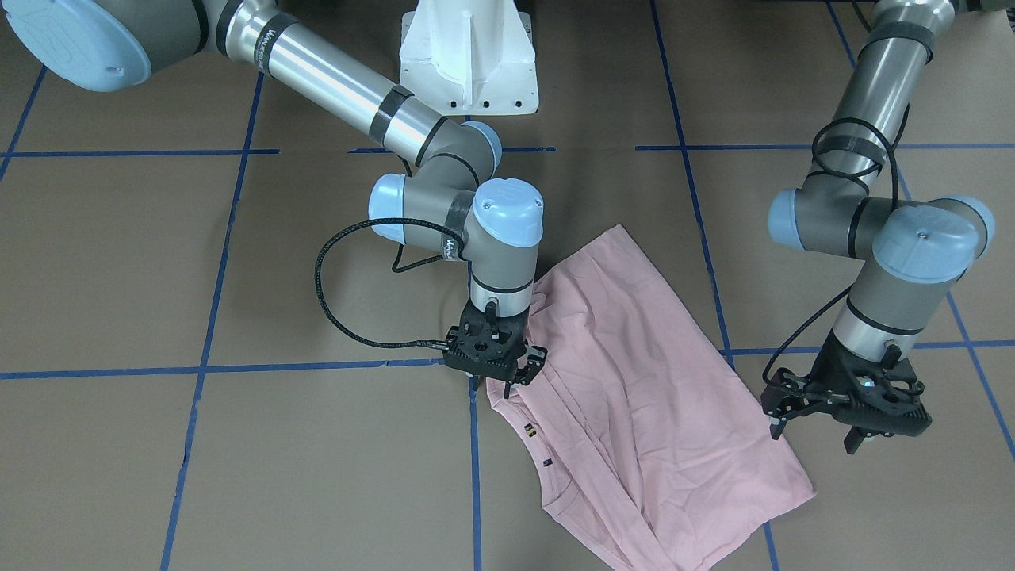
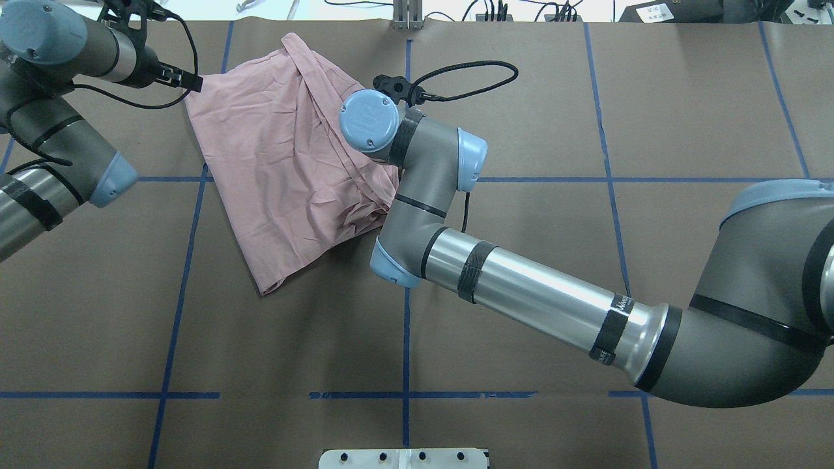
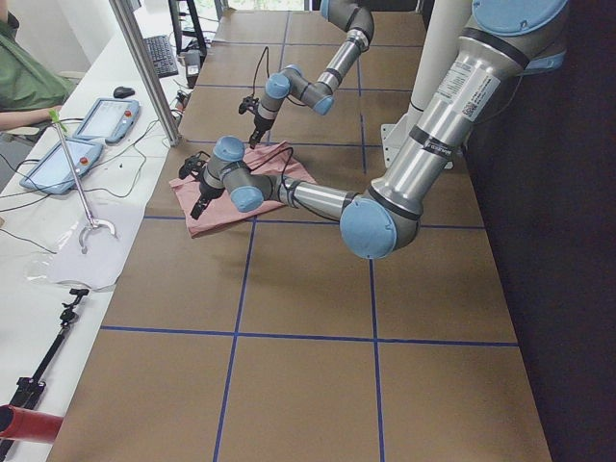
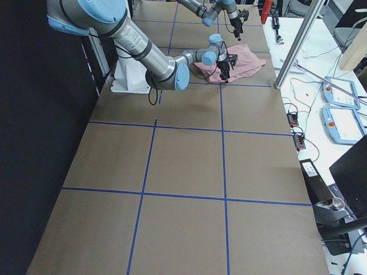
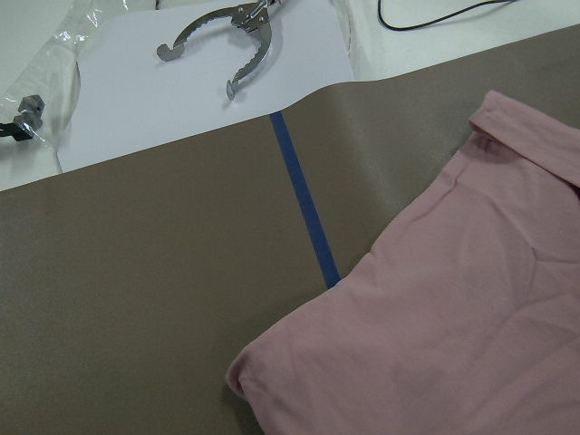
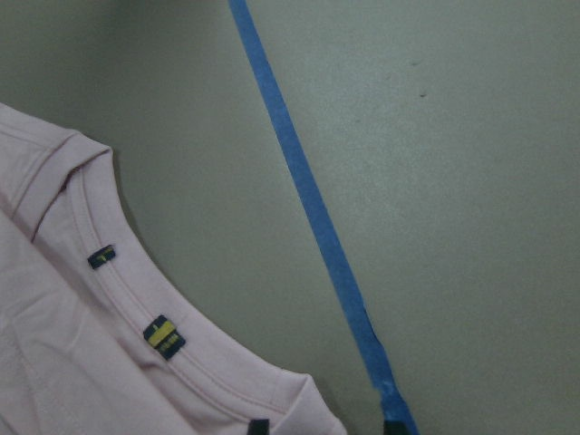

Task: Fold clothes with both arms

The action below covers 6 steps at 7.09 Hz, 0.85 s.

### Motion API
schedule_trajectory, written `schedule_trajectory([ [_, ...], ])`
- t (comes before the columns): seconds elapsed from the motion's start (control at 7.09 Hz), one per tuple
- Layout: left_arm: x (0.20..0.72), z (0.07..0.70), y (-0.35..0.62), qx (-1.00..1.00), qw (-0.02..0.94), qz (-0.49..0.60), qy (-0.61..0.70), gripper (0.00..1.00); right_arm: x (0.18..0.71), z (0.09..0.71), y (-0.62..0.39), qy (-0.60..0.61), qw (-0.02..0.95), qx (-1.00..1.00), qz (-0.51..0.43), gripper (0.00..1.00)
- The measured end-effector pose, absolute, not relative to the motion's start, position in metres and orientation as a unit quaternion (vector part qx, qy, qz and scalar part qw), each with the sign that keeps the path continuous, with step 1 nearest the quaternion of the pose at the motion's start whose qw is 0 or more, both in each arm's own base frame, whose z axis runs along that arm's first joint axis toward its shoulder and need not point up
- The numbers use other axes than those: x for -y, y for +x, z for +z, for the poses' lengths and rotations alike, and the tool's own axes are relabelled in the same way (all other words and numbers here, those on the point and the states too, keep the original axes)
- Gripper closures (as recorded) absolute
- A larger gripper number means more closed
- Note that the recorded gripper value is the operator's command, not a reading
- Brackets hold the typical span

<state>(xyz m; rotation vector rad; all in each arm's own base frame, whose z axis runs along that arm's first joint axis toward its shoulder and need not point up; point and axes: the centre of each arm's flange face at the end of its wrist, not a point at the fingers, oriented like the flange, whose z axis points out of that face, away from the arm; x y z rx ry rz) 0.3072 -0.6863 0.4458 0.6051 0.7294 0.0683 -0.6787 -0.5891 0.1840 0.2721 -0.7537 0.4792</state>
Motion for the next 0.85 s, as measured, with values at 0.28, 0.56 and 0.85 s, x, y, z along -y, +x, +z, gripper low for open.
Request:
schedule_trajectory([
  [0.28,0.6864,0.4462,0.3069,-0.351,0.889,0.033,0.291,0.00,0.5841,0.1845,-0.6832,0.133,0.894,0.361,0.228,0.57],
  [0.56,0.6863,0.4462,0.3069,-0.351,0.889,0.033,0.291,0.00,0.5816,0.1846,-0.6853,0.133,0.895,0.361,0.227,0.67],
  [0.85,0.6861,0.4453,0.3075,-0.351,0.889,0.033,0.292,0.00,0.5806,0.1847,-0.6862,0.134,0.897,0.360,0.221,0.67],
])
